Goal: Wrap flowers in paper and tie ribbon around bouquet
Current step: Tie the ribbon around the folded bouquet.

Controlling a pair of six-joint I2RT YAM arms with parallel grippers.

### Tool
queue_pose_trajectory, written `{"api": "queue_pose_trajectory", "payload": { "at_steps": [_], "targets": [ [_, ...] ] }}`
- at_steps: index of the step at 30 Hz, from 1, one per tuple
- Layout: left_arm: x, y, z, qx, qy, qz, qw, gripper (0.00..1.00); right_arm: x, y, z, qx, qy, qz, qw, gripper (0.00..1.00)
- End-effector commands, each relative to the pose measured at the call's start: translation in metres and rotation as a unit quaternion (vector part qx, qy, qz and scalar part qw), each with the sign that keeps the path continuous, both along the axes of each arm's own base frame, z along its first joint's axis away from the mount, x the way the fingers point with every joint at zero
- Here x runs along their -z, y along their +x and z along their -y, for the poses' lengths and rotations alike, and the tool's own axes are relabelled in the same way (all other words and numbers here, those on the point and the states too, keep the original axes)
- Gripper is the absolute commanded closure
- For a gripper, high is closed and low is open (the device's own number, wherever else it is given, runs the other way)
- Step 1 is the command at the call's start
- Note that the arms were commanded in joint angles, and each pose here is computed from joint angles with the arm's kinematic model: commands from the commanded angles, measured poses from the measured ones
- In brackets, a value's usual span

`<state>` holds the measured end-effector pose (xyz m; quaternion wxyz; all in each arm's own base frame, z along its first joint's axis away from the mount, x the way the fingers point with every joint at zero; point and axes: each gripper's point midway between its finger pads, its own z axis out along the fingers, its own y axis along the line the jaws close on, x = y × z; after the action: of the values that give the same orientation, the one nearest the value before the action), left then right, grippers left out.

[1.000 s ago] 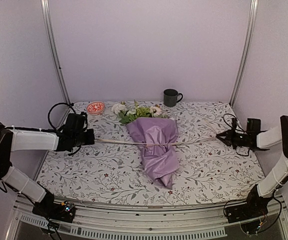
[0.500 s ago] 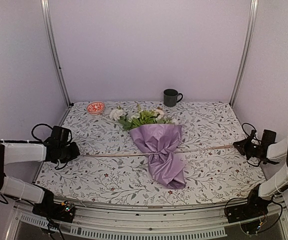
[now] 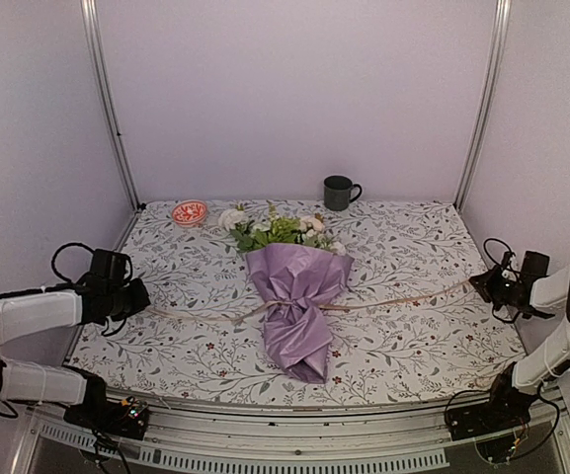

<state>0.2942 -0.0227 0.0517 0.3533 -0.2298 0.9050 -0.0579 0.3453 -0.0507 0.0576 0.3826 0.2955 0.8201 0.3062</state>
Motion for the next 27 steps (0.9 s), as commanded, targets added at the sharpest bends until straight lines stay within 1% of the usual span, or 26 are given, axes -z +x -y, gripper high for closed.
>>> {"api": "queue_pose_trajectory", "payload": {
  "at_steps": [1, 2, 3, 5, 6, 9, 10, 11, 12, 13, 14, 16, 17, 18, 20, 24, 25, 27],
  "targets": [
    [-0.038, 0.025, 0.026, 0.046, -0.005, 0.06, 0.997, 1.0, -0.013, 0.011, -0.004, -0.013, -0.036, -0.022, 0.999, 0.87],
    [-0.045, 0.028, 0.032, 0.055, -0.001, 0.068, 0.996, 1.0, -0.017, 0.017, -0.006, -0.014, -0.061, -0.031, 0.998, 0.61],
    [-0.054, 0.032, 0.04, 0.066, 0.003, 0.078, 0.995, 1.0, -0.019, 0.018, -0.006, -0.012, -0.081, -0.039, 0.996, 0.48],
    [-0.075, 0.039, 0.058, 0.09, 0.011, 0.107, 0.99, 1.0, -0.028, 0.02, -0.007, -0.004, -0.101, -0.036, 0.994, 0.25],
    [-0.087, 0.043, 0.067, 0.104, 0.013, 0.123, 0.987, 1.0, -0.036, 0.023, -0.011, -0.007, -0.107, -0.026, 0.994, 0.23],
    [-0.13, 0.05, 0.102, 0.153, 0.018, 0.184, 0.971, 1.0, -0.062, 0.036, -0.041, -0.048, -0.153, -0.005, 0.987, 0.24],
    [-0.144, 0.051, 0.113, 0.169, 0.021, 0.204, 0.964, 1.0, -0.072, 0.041, -0.064, -0.092, -0.17, 0.012, 0.981, 0.26],
    [-0.157, 0.051, 0.123, 0.185, 0.029, 0.222, 0.957, 1.0, -0.081, 0.045, -0.094, -0.149, -0.166, 0.033, 0.974, 0.28],
    [-0.169, 0.052, 0.131, 0.195, 0.032, 0.239, 0.951, 1.0, -0.09, 0.046, -0.129, -0.217, -0.162, 0.057, 0.961, 0.3],
    [-0.18, 0.052, 0.138, 0.204, 0.035, 0.254, 0.945, 1.0, -0.089, 0.042, -0.162, -0.286, -0.164, 0.067, 0.942, 0.31],
    [-0.19, 0.052, 0.143, 0.209, 0.037, 0.267, 0.94, 1.0, -0.081, 0.039, -0.191, -0.34, -0.163, 0.057, 0.924, 0.33],
    [-0.203, 0.052, 0.151, 0.219, 0.039, 0.285, 0.932, 1.0, -0.071, 0.021, -0.249, -0.449, -0.177, 0.052, 0.874, 0.35],
    [-0.206, 0.053, 0.153, 0.222, 0.041, 0.288, 0.931, 1.0, -0.068, 0.012, -0.275, -0.507, -0.202, 0.071, 0.835, 0.35],
    [-0.208, 0.053, 0.154, 0.224, 0.044, 0.29, 0.929, 1.0, -0.057, -0.006, -0.301, -0.561, -0.213, 0.075, 0.797, 0.35],
    [-0.208, 0.052, 0.155, 0.225, 0.046, 0.29, 0.929, 1.0, -0.04, -0.026, -0.324, -0.619, -0.232, 0.081, 0.746, 0.34],
    [-0.208, 0.05, 0.157, 0.231, 0.044, 0.294, 0.926, 1.0, -0.018, -0.049, -0.34, -0.673, -0.252, 0.104, 0.688, 0.33],
    [-0.208, 0.049, 0.158, 0.234, 0.043, 0.294, 0.926, 1.0, -0.013, -0.055, -0.342, -0.687, -0.268, 0.115, 0.666, 0.32],
    [-0.206, 0.05, 0.16, 0.239, 0.044, 0.292, 0.925, 1.0, -0.007, -0.057, -0.348, -0.699, -0.301, 0.15, 0.631, 0.3]
  ]
}}
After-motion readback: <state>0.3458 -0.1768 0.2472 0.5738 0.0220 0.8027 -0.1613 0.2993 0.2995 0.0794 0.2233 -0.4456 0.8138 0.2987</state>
